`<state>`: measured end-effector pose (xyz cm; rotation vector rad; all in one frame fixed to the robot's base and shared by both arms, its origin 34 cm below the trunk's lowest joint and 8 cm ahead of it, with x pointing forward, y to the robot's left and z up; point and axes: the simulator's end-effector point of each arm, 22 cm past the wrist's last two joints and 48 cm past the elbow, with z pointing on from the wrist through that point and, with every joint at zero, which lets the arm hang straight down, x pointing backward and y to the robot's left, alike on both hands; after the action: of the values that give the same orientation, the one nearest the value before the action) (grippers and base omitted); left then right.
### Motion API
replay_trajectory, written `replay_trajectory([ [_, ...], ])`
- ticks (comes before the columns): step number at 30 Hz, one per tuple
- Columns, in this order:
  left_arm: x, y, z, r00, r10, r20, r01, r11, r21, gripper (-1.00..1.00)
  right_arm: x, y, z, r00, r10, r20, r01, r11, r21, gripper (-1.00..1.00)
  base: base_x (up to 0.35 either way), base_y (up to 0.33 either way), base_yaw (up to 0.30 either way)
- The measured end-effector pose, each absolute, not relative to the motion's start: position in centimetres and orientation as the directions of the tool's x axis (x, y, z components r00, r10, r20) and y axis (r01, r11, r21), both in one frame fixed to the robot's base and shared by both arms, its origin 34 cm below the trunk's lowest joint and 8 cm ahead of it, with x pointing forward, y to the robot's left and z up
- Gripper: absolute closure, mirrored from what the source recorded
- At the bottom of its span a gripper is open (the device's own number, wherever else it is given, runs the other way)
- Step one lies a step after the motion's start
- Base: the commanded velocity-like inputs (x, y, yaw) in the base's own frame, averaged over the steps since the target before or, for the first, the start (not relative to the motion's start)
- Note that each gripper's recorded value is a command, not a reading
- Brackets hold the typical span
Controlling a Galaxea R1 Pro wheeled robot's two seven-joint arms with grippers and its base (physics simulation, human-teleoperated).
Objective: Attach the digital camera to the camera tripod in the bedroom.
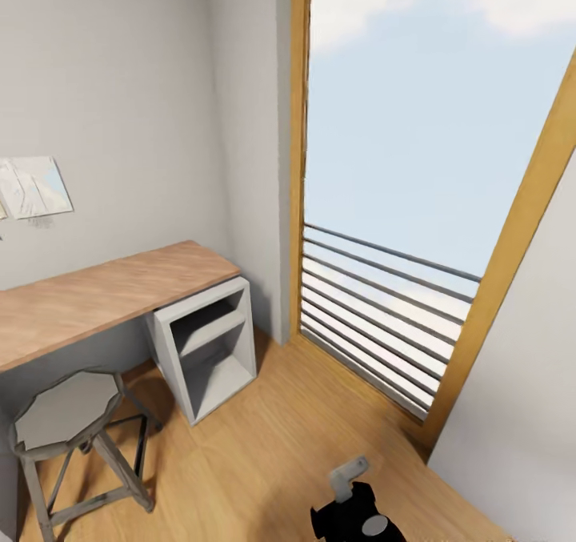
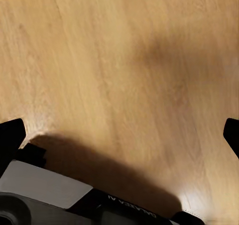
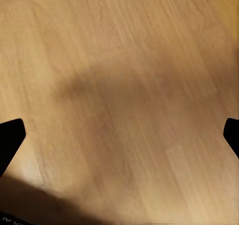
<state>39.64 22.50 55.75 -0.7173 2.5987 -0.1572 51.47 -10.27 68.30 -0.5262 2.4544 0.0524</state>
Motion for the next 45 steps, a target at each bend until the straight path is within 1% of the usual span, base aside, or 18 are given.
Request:
replay_trajectory([
  [27, 39.23, 22.99, 55.52, -0.772, -0.511, -0.378, -0.476, 0.859, -0.191, -1.00, 51.59, -9.94, 68.93, -0.723, -0.362, -0.589, -0.387, 0.918, -0.089, -1.00, -0.315, -0.184, 0.278],
  [37, 39.11, 23.01, 55.40, -0.773, -0.513, -0.374, -0.478, 0.858, -0.190, -1.00, 51.49, -9.97, 68.66, -0.726, -0.364, -0.583, -0.389, 0.917, -0.088, -1.00, -0.336, -0.042, 0.255],
  [45, 38.97, 23.04, 55.28, -0.774, -0.514, -0.370, -0.480, 0.857, -0.187, -1.00, 51.41, -10.04, 68.44, -0.729, -0.364, -0.579, -0.389, 0.917, -0.087, -1.00, -0.311, 0.039, 0.261],
])
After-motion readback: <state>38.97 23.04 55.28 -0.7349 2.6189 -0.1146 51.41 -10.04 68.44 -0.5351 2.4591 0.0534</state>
